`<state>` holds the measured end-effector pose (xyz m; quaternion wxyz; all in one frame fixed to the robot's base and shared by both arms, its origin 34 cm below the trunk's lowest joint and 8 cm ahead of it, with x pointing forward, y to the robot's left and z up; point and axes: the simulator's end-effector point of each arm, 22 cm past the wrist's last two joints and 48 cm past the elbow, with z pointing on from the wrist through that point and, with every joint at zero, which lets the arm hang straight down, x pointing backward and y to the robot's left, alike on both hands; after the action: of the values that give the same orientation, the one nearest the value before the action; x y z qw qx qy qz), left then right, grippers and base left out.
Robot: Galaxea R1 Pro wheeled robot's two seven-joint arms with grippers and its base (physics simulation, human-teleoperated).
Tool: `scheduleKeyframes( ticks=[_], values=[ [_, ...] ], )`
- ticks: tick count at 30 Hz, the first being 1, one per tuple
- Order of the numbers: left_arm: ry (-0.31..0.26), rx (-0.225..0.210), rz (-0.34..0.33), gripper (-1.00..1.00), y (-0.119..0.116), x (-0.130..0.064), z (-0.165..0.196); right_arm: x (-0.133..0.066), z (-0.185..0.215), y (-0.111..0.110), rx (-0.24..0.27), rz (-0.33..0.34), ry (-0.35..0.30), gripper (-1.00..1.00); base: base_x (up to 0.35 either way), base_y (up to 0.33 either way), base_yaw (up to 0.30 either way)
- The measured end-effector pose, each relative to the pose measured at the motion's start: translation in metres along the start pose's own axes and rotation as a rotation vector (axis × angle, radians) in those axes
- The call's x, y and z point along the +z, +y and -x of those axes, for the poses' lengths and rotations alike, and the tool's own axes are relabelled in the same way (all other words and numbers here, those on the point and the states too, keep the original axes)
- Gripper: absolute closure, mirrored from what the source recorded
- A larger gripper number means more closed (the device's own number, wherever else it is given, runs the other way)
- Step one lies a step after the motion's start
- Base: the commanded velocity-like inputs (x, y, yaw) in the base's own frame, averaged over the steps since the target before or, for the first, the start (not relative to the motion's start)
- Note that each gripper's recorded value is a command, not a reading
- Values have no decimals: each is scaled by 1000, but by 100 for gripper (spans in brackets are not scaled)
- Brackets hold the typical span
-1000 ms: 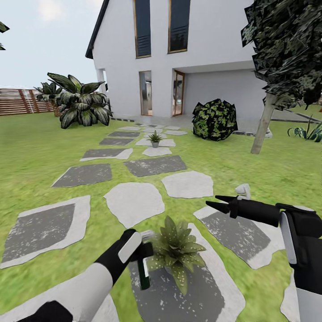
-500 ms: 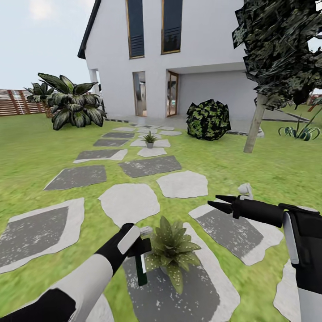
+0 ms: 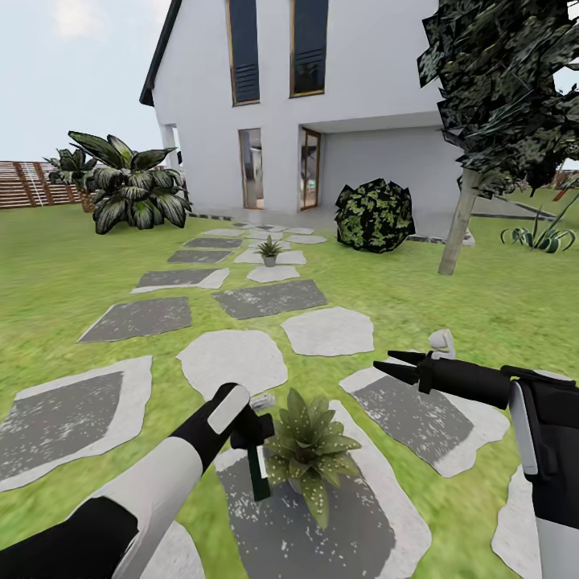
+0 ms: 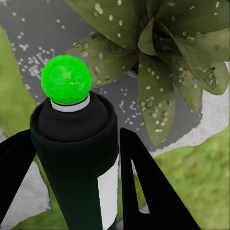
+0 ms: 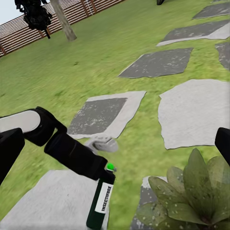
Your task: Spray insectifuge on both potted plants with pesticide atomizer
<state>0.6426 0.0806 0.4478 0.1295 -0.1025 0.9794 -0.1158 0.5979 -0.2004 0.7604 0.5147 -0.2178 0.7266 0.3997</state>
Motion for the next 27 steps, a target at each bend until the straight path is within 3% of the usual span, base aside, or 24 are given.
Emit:
scheduleKeyframes(
  ticks=[8, 11, 13, 16, 18, 20, 27],
  values=[
    [-34, -3, 32, 100, 14, -4, 8, 0, 0, 0, 0, 0, 0, -100, 0, 0, 0],
    [-65, -5, 31, 100, 42, 1, 3, 0, 0, 0, 1, 1, 0, -100, 0, 0, 0],
    [-102, -12, -6, 100, 70, 1, 1, 1, -1, 1, 2, 3, 1, -100, 0, 0, 0],
    [-153, 31, -41, 100, 101, 4, -13, 1, -1, 1, 3, 2, 2, -100, 0, 0, 0],
    [-195, 95, -32, 100, 103, 11, -20, 0, 0, 0, 3, -2, 2, -100, 0, 0, 0],
    [-232, 133, -35, 100, 104, 21, -33, 1, -1, -2, 2, -8, 3, -100, 0, 29, 0],
    [-275, 122, -16, 100, 118, 38, -48, 2, -1, -4, 4, -17, 2, -100, 0, 213, -16]
  ],
)
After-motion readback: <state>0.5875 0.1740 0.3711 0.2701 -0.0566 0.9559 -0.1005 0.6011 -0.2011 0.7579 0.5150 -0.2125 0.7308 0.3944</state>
